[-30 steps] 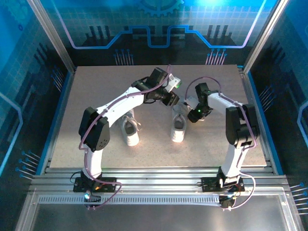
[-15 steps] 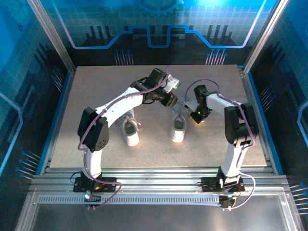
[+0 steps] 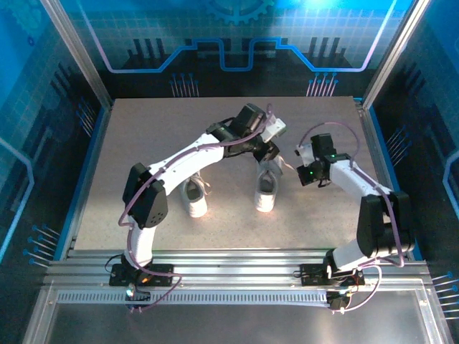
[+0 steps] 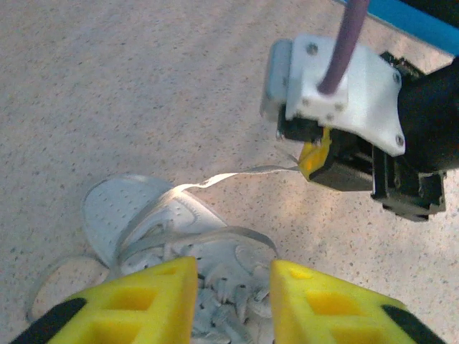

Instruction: Tie the shoes

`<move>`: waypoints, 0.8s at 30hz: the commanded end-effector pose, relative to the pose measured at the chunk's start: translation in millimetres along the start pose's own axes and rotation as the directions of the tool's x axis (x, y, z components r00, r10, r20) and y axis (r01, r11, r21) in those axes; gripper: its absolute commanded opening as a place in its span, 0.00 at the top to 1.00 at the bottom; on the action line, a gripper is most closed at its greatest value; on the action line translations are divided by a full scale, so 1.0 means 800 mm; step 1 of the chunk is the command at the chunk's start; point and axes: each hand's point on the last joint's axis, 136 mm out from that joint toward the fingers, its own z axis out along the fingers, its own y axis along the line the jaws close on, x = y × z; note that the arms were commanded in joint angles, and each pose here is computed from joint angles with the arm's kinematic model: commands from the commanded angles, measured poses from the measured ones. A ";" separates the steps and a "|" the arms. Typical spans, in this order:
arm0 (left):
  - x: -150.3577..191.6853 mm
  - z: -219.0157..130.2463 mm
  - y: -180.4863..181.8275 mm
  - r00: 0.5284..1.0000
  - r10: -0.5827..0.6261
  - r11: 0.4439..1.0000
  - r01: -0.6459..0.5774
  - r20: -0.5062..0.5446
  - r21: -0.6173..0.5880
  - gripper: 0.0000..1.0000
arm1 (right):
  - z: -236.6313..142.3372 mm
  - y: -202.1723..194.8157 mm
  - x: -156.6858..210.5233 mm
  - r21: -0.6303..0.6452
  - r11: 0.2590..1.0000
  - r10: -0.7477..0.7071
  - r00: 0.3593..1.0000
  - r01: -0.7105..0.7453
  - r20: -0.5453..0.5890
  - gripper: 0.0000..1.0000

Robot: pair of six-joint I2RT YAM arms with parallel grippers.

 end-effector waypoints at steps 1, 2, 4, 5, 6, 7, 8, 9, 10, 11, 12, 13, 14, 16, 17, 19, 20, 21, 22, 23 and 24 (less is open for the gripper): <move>0.021 0.030 -0.004 0.994 0.086 0.996 -0.088 -0.070 -0.025 0.69 | 0.000 0.009 0.005 -0.099 0.981 0.172 0.984 -0.166 0.054 1.00; 0.027 0.037 -0.008 0.989 0.114 0.993 -0.117 -0.090 -0.028 0.69 | 0.001 0.012 0.009 -0.126 0.973 0.201 0.978 -0.192 0.057 1.00; 0.036 0.047 -0.016 0.977 0.174 0.983 -0.180 -0.127 -0.039 0.68 | 0.001 0.017 0.013 -0.167 0.960 0.240 0.968 -0.227 0.067 1.00; 0.042 0.054 -0.020 0.968 0.206 0.976 -0.215 -0.145 -0.047 0.68 | 0.001 0.018 0.015 -0.178 0.954 0.256 0.964 -0.240 0.072 1.00; 0.046 0.060 -0.023 0.957 0.239 0.967 -0.250 -0.162 -0.053 0.66 | 0.000 0.019 0.017 -0.192 0.949 0.270 0.960 -0.251 0.080 1.00; 0.050 0.065 -0.025 0.949 0.263 0.959 -0.277 -0.176 -0.059 0.64 | 0.000 0.020 0.018 -0.207 0.944 0.280 0.956 -0.258 0.088 1.00; 0.055 0.072 -0.024 0.939 0.284 0.952 -0.301 -0.195 -0.064 0.62 | -0.001 0.021 0.019 -0.223 0.938 0.292 0.952 -0.265 0.095 1.00; 0.060 0.078 -0.024 0.929 0.304 0.944 -0.323 -0.212 -0.063 0.60 | -0.002 0.021 0.020 -0.229 0.936 0.296 0.950 -0.267 0.100 1.00; 0.065 0.083 -0.021 0.922 0.313 0.939 -0.336 -0.226 -0.070 0.59 | -0.003 0.019 0.022 -0.227 0.935 0.300 0.949 -0.272 0.101 1.00; 0.071 0.090 -0.016 0.915 0.320 0.935 -0.347 -0.245 -0.078 0.57 | -0.004 0.019 0.024 -0.228 0.935 0.302 0.948 -0.273 0.104 1.00; 0.076 0.096 -0.014 0.906 0.329 0.930 -0.360 -0.265 -0.079 0.55 | -0.006 0.020 0.024 -0.232 0.935 0.299 0.948 -0.269 0.108 1.00; 0.079 0.099 -0.012 0.899 0.335 0.926 -0.369 -0.283 -0.075 0.55 | -0.007 0.020 0.024 -0.235 0.934 0.300 0.948 -0.269 0.110 1.00; 0.085 0.104 -0.011 0.888 0.340 0.924 -0.376 -0.309 -0.065 0.54 | -0.008 0.021 0.024 -0.241 0.933 0.301 0.947 -0.269 0.109 1.00; 0.093 0.110 -0.010 0.869 0.351 0.918 -0.393 -0.348 -0.056 0.54 | -0.008 0.023 0.022 -0.254 0.929 0.304 0.946 -0.268 0.111 1.00; 0.097 0.113 -0.010 0.857 0.359 0.912 -0.406 -0.370 -0.053 0.54 | -0.009 0.024 0.021 -0.259 0.929 0.300 0.947 -0.263 0.114 1.00; 0.106 0.116 -0.010 0.828 0.378 0.899 -0.435 -0.414 -0.048 0.58 | -0.008 0.026 0.021 -0.268 0.927 0.299 0.948 -0.262 0.110 1.00; 0.108 0.116 -0.008 0.818 0.382 0.894 -0.444 -0.430 -0.052 0.65 | -0.008 0.028 0.020 -0.274 0.927 0.296 0.949 -0.258 0.110 1.00; 0.109 0.115 -0.008 0.814 0.381 0.893 -0.447 -0.439 -0.053 0.76 | -0.009 0.029 0.019 -0.282 0.925 0.294 0.950 -0.254 0.109 1.00; 0.108 0.112 -0.008 0.815 0.377 0.894 -0.444 -0.439 -0.056 0.84 | -0.009 0.031 0.018 -0.289 0.924 0.290 0.951 -0.249 0.110 1.00; 0.104 0.109 -0.009 0.823 0.370 0.897 -0.437 -0.431 -0.062 0.93 | -0.010 0.034 0.017 -0.302 0.923 0.284 0.952 -0.240 0.111 1.00; 0.099 0.104 -0.010 0.834 0.362 0.902 -0.426 -0.417 -0.071 1.00 | -0.011 0.038 0.015 -0.314 0.922 0.273 0.955 -0.226 0.114 1.00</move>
